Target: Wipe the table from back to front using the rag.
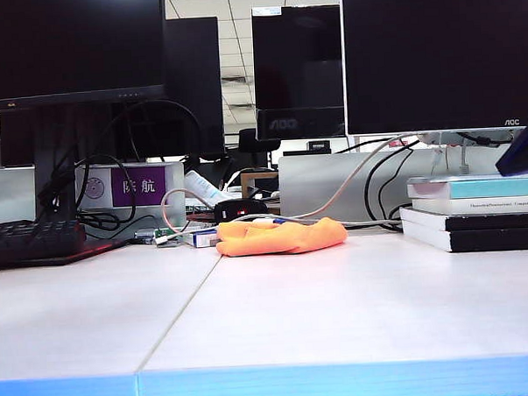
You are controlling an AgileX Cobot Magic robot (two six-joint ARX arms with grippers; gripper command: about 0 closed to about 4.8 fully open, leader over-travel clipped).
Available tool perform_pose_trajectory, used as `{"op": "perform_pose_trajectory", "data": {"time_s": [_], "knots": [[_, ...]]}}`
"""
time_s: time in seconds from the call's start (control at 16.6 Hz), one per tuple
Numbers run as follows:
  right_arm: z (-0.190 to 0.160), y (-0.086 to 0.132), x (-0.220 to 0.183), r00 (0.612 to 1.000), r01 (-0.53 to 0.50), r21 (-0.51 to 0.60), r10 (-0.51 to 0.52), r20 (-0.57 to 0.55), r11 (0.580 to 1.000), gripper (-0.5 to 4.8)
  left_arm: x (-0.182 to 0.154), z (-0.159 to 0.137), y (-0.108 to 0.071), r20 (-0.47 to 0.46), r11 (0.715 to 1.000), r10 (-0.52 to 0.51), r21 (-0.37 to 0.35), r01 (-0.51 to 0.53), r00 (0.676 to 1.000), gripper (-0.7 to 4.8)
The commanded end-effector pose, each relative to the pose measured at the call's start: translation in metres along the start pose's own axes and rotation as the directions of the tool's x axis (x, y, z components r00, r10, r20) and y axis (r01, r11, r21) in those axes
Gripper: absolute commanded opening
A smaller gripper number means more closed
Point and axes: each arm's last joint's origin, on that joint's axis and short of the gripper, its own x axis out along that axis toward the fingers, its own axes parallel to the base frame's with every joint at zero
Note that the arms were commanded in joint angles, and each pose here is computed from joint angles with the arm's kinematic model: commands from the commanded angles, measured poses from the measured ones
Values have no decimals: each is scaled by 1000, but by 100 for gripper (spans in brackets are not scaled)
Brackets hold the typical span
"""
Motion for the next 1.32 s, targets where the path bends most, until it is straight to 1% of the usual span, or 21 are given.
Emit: {"op": "perform_pose_trajectory", "data": {"time_s": [0.06,0.3,0.48,0.6,0.66,0.72,0.84,0.96,1.08,1.2,1.32], "knots": [[2,0,-1,1000,-1,1,1,12,1000,0,0,-2,0,-20,1000,4,-2,-4,1000,-2],[2,0,-1,1000,-1,1,1,12,1000,0,0,-2,0,-20,1000,0,-2,0,1000,-2],[-4,-2,-8,996,12,9,-12,83,1000,0,0,-2,0,-20,1000,0,-2,0,1000,-2],[-12,-11,-13,971,154,40,-159,181,987,0,0,-2,0,-20,1000,-1,-2,1,1000,-2],[-17,-18,-16,935,248,80,-260,241,965,0,0,-2,0,-19,1000,-1,-2,1,1000,-2],[-21,-21,-17,915,284,101,-301,269,953,0,0,-2,0,-19,1000,-1,-2,1,1000,-2],[-29,-29,-20,880,324,134,-350,321,937,0,0,-2,0,-19,1000,-1,-2,0,1000,-2],[-39,-35,-21,867,325,146,-356,349,934,0,0,-2,0,-19,1000,-1,-2,1,1000,-2],[-46,-40,-18,881,315,150,-347,323,937,-1,0,-2,0,-19,1000,-1,-2,1,1000,-2],[-54,-43,-17,893,331,165,-365,263,929,-1,0,-2,0,-19,1000,-1,-2,1,1000,-2],[-55,-45,-17,872,389,183,-425,241,903,-1,0,-2,0,-19,1000,-1,-2,1,1000,-2]]}}
